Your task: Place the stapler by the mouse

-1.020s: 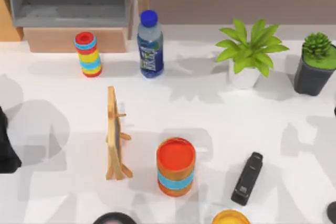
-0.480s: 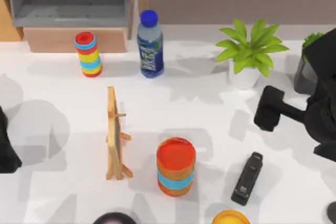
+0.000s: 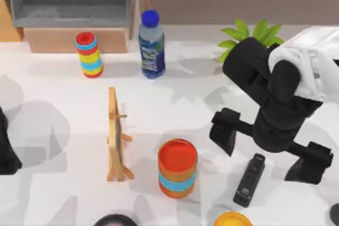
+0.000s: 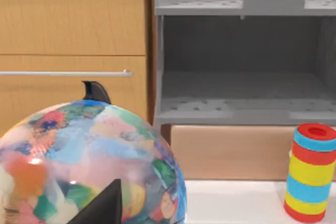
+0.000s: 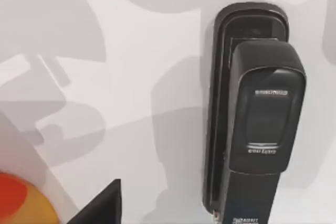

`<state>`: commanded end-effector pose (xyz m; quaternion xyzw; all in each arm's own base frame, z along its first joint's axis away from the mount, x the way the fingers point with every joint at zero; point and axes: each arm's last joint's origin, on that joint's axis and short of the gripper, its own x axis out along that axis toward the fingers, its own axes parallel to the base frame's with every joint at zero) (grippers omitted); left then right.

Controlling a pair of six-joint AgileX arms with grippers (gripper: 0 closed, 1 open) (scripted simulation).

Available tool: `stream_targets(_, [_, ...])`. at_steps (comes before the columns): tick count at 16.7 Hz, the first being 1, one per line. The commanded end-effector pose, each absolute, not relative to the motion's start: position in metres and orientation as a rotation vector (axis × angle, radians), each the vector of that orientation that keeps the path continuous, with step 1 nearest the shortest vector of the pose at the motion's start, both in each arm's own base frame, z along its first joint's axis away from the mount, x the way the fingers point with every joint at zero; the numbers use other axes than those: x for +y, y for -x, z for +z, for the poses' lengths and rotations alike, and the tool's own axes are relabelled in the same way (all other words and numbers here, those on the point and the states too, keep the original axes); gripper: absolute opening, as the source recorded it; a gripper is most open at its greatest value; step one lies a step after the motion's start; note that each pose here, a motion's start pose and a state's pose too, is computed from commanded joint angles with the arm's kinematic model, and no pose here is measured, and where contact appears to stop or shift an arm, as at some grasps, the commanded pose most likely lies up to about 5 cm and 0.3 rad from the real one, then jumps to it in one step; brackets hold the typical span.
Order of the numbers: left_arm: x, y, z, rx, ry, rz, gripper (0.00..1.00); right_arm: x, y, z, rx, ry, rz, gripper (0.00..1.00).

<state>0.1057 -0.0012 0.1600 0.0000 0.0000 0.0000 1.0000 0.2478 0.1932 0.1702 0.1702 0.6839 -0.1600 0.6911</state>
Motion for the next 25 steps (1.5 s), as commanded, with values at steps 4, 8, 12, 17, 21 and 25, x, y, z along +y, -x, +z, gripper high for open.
stream_targets(4, [-0.001, -0.106, 0.160, 0.000, 0.000, 0.000, 1.00, 0.197, -0.249, 0.167, 1.538, -0.375, -0.372, 1.00])
stream_targets(8, [-0.001, -0.106, 0.160, 0.000, 0.000, 0.000, 1.00, 0.196, -0.249, 0.167, 1.536, -0.380, -0.372, 1.00])
stream_targets(12, [-0.001, -0.106, 0.160, 0.000, 0.000, 0.000, 1.00, 0.195, -0.246, 0.162, 1.536, -0.380, -0.372, 1.00])
stream_targets(17, [-0.001, -0.106, 0.160, 0.000, 0.000, 0.000, 1.00, 0.195, -0.246, 0.132, 1.544, -0.373, -0.386, 1.00])
stream_targets(21, [-0.001, -0.106, 0.160, 0.000, 0.000, 0.000, 1.00, 0.197, -0.249, 0.117, 1.538, -0.375, -0.372, 1.00])
stream_targets(25, [-0.001, -0.106, 0.160, 0.000, 0.000, 0.000, 1.00, 0.197, -0.249, 0.117, 1.538, -0.375, -0.372, 0.92])
